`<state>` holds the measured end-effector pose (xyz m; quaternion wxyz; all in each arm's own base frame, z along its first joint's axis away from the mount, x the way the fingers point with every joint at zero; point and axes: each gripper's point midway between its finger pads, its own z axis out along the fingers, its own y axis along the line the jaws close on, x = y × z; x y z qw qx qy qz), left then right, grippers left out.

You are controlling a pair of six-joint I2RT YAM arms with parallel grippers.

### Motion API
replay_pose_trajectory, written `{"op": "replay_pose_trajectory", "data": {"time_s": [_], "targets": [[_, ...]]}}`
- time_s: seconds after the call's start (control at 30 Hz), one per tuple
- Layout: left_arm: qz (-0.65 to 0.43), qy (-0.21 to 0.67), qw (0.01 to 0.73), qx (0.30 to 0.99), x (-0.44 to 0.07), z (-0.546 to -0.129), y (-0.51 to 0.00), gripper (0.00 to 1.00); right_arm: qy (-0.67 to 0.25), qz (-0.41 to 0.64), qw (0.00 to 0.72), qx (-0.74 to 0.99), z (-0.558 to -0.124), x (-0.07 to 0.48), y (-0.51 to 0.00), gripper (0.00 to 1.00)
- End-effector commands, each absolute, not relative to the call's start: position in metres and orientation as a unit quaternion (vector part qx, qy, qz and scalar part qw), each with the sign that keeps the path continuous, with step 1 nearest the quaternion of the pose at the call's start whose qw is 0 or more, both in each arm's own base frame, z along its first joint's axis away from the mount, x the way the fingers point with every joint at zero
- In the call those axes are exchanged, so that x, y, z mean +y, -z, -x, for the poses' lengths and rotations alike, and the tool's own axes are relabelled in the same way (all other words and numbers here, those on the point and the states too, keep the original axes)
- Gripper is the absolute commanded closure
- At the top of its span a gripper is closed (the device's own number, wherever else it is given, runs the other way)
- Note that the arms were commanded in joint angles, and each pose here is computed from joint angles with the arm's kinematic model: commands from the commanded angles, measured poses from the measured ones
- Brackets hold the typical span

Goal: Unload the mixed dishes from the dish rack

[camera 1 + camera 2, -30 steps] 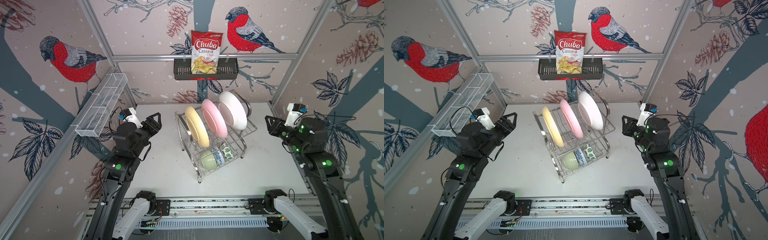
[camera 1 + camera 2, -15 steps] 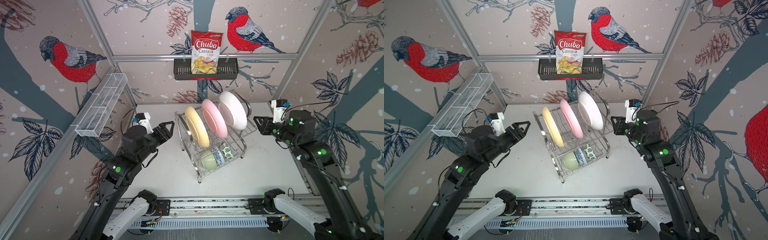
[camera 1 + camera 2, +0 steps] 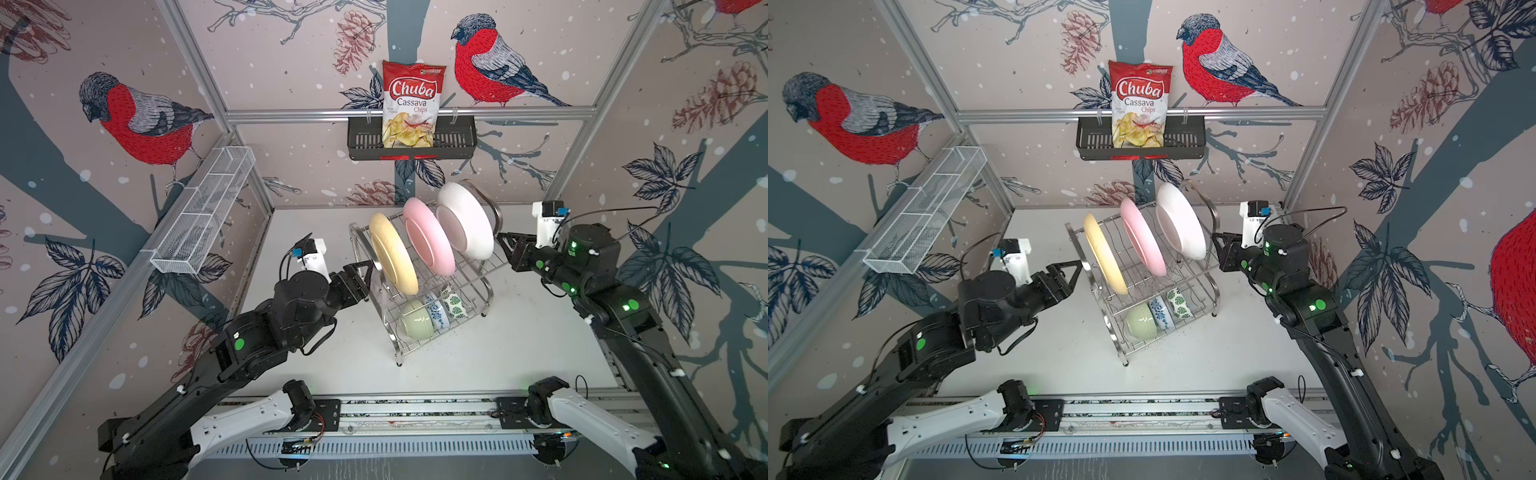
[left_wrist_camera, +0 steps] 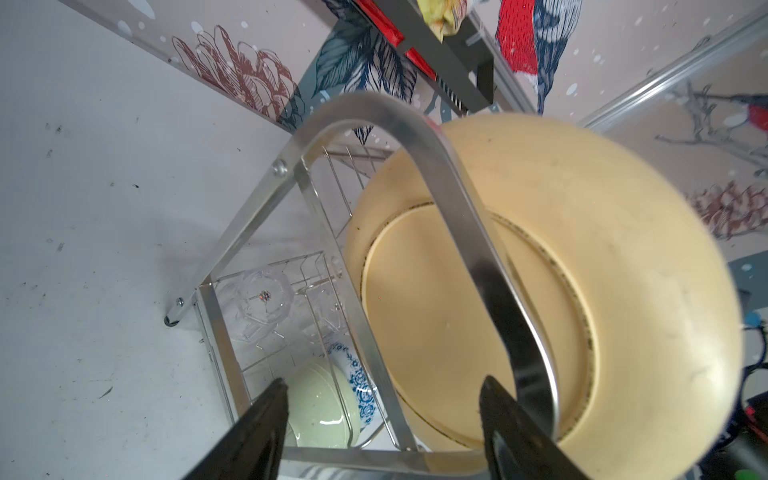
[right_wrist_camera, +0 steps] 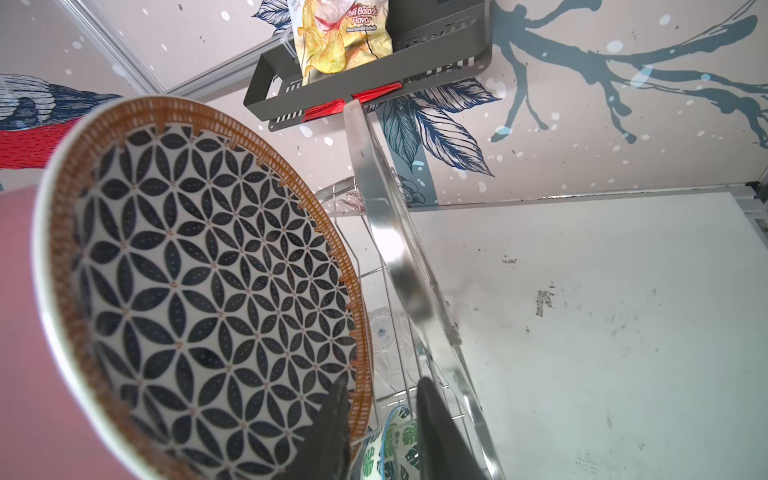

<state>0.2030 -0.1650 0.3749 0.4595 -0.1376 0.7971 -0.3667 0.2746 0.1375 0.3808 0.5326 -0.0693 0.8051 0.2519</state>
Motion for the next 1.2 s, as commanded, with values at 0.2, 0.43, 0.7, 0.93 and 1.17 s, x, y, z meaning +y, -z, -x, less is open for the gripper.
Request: {"op": "replay_pose_trajectory", "data": {"time_s": [0.2, 0.43, 0.7, 0.93, 1.17], "targets": [[0.182, 0.338, 0.472, 0.794, -0.132, -0.197, -0.379, 0.3, -0.255, 0.092, 0.561, 0.782, -0.293, 0.149, -0.406, 0.71], [0.196, 0.339, 0.468, 0.792, -0.115, -0.188, -0.386, 0.36, -0.227, 0.098, 0.565, 0.787, -0.312, 0.15, -0.412, 0.72], [0.145, 0.378, 0.459, 0.791, -0.143, -0.187, -0.406, 0.32, -0.207, 0.094, 0.568, 0.791, -0.316, 0.145, -0.409, 0.7], [0.102, 0.418, 0.465, 0.774, -0.162, -0.184, -0.415, 0.3, -0.202, 0.089, 0.568, 0.793, -0.317, 0.142, -0.408, 0.66], [0.04, 0.428, 0.468, 0.772, -0.189, -0.186, -0.421, 0.3, -0.192, 0.089, 0.561, 0.801, -0.324, 0.142, -0.401, 0.66]]}}
